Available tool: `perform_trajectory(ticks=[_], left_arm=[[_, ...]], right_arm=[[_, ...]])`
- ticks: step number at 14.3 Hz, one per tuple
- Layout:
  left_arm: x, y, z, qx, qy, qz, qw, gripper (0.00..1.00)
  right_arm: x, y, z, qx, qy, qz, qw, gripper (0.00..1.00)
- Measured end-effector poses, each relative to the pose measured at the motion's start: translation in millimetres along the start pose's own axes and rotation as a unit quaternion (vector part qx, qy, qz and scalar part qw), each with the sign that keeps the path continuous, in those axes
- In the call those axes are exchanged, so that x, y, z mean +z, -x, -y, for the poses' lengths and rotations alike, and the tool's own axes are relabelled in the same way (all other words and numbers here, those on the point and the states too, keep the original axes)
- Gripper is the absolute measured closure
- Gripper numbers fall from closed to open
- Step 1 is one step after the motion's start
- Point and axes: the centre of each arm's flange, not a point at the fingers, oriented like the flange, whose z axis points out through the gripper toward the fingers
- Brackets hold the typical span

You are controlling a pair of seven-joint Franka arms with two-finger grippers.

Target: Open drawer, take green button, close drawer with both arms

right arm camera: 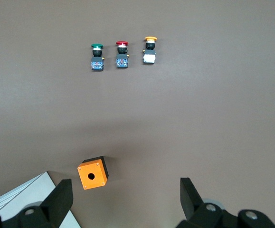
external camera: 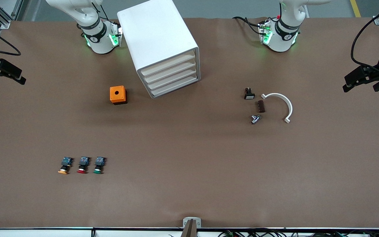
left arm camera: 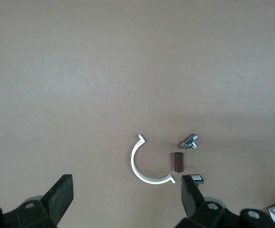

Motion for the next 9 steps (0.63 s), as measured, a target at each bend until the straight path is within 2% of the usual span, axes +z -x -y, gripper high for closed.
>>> perform_trajectory(ticks=[9], left_arm=[[-0.4, -0.4, -0.3, 0.0, 0.0, 0.0, 1.0, 0.0]], right_arm=[[-5.1, 1.4, 8.3, -0.009, 0.005, -0.01, 1.0, 0.0]])
